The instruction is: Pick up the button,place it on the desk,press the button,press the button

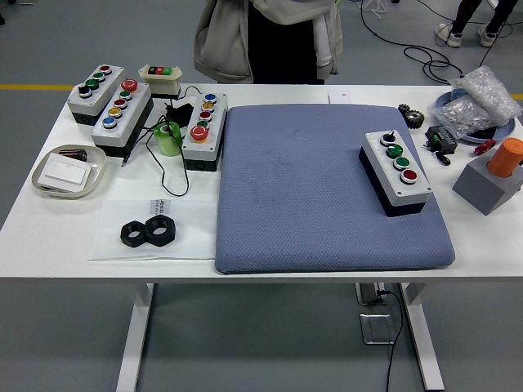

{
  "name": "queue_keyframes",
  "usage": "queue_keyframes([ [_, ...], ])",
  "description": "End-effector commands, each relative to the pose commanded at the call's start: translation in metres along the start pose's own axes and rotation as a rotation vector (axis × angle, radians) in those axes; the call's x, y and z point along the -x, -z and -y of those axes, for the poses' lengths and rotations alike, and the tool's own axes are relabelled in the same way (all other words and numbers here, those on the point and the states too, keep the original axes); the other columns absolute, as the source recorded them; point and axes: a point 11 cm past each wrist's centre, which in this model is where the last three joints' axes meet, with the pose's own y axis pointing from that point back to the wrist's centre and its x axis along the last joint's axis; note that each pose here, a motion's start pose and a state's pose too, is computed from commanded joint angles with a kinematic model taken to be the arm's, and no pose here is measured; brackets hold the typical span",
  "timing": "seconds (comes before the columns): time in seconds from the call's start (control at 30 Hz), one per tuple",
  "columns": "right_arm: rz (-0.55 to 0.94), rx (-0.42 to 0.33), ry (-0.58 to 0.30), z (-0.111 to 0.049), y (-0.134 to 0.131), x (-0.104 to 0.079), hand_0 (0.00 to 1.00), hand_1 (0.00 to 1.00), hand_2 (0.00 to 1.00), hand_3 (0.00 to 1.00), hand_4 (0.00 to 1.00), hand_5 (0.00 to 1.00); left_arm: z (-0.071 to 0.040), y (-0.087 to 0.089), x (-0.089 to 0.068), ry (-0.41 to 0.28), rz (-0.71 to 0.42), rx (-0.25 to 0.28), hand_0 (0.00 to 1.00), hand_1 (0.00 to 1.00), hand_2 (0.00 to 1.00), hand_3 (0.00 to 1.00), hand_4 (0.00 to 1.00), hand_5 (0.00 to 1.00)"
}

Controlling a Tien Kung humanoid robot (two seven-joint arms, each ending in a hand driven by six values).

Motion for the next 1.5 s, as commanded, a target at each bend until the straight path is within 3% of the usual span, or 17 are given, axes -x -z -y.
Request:
queue_keyframes([
  [0.83,-0.074,-0.002,0.007,-0.001,-0.004,0.001,0.951,0.843,0.880,0.857,0.653,0.349,0.001,0.005,-0.001,-0.002,0.009,-0.009,0.682,0.653,0.752,0.789,0.693,0.998],
  [0.93,-0.157,-0.004,-0.001,-0.002,-0.004,0.002,0.951,0.843,0.880,0.857,0.653,0.349,0.001,0.006,-0.001,-0.002,0.010,-0.010,0.682,0.653,0.752,0.789,0.693,0.998],
  [0.97,-0.193,0.004,0.005,-0.001,-0.006,0.004,0.957,0.869,0.914,0.911,0.797,0.274,0.001,0.006,-0.001,-0.002,0.009,-0.011,0.682,0.653,0.753,0.789,0.693,0.998],
  [1.07,-0.327,0.088,0.038,-0.001,-0.025,0.016,0.957,0.869,0.914,0.911,0.797,0.274,0.001,0.006,-0.001,-0.003,0.009,-0.011,0.682,0.653,0.753,0.789,0.693,0.998],
  [1.13,-0.439,0.181,0.085,-0.003,-0.051,0.032,0.957,0.869,0.914,0.911,0.797,0.274,0.001,0.005,-0.001,-0.002,0.010,-0.010,0.682,0.653,0.753,0.789,0.693,0.998],
  [1.17,-0.482,0.215,0.093,-0.004,-0.061,0.035,0.998,0.929,0.984,0.998,0.921,0.236,0.001,0.005,-0.001,-0.002,0.009,-0.010,0.682,0.652,0.751,0.788,0.695,0.998],
  [1.3,-0.620,0.320,0.147,-0.009,-0.089,0.057,0.998,0.929,0.984,0.998,0.921,0.236,0.000,0.003,-0.001,-0.002,0.004,-0.004,0.682,0.652,0.751,0.788,0.695,0.998],
  [1.4,-0.724,0.328,0.160,-0.010,-0.098,0.072,0.998,0.937,0.994,0.998,0.938,0.255,0.000,0.000,-0.001,-0.002,0.000,0.001,0.682,0.651,0.752,0.788,0.696,0.998],
  [1.5,-0.821,0.282,0.159,-0.009,-0.099,0.082,0.998,0.937,0.994,0.998,0.938,0.255,0.000,0.000,-0.001,-0.002,-0.001,0.002,0.682,0.651,0.752,0.788,0.696,0.998],
])
